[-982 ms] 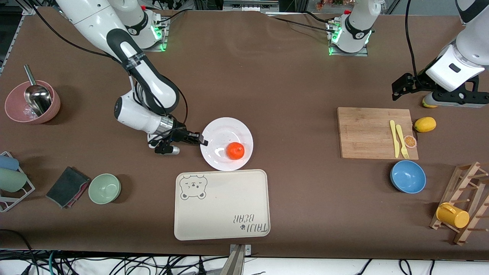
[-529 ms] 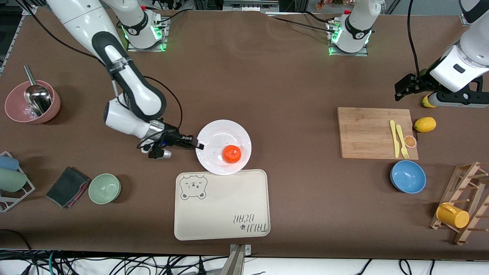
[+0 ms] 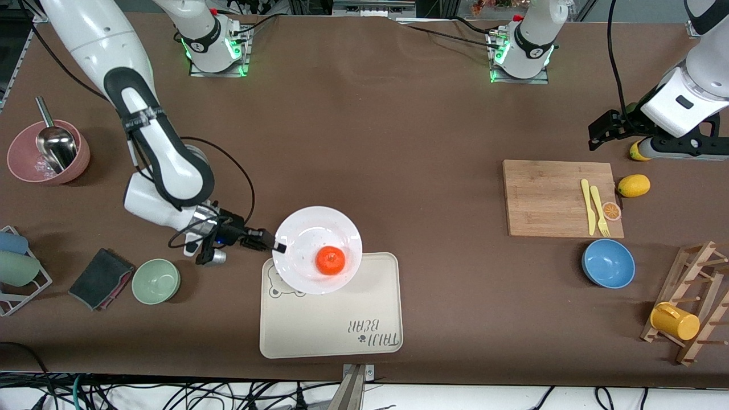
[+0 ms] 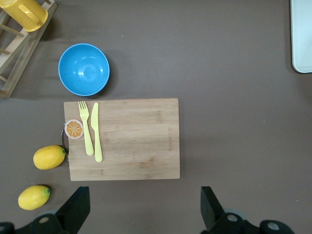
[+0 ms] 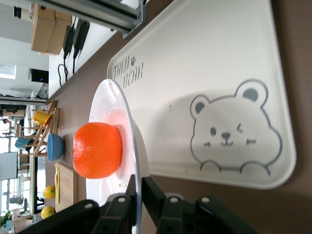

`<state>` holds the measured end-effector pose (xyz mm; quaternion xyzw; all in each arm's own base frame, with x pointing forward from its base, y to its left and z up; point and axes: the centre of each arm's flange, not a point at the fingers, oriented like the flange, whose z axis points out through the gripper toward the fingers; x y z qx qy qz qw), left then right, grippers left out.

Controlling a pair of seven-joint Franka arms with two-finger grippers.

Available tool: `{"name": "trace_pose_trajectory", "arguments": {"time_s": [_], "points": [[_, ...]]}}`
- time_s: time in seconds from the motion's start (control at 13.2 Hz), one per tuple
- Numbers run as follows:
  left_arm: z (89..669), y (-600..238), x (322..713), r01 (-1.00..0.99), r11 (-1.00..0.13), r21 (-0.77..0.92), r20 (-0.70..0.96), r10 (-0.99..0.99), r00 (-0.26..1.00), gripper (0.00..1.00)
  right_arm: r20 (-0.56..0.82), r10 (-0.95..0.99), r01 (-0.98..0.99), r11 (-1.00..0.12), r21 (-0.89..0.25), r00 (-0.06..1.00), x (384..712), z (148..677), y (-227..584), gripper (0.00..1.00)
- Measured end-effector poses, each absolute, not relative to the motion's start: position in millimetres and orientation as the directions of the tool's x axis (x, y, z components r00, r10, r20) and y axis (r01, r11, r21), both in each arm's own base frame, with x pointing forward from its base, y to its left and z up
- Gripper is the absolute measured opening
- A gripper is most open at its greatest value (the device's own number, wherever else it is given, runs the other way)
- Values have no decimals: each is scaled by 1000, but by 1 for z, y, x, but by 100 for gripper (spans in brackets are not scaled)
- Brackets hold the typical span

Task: Place orange and plate with both arms
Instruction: 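Carry the plate with the right gripper onto the bear tray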

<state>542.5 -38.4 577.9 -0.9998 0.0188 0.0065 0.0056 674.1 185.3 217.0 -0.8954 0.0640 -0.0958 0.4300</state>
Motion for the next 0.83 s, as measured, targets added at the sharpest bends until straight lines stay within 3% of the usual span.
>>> {"name": "trace_pose_trajectory", "arguments": {"time_s": [0.38, 0.83], "points": [[578, -38, 543, -38, -999, -11, -13, -38, 999, 100, 141, -232, -27, -598, -801, 962, 711, 177, 172, 9], [578, -38, 543, -38, -999, -11, -13, -38, 999, 100, 141, -229, -24, -596, -803, 963, 716, 142, 168, 9]]}}
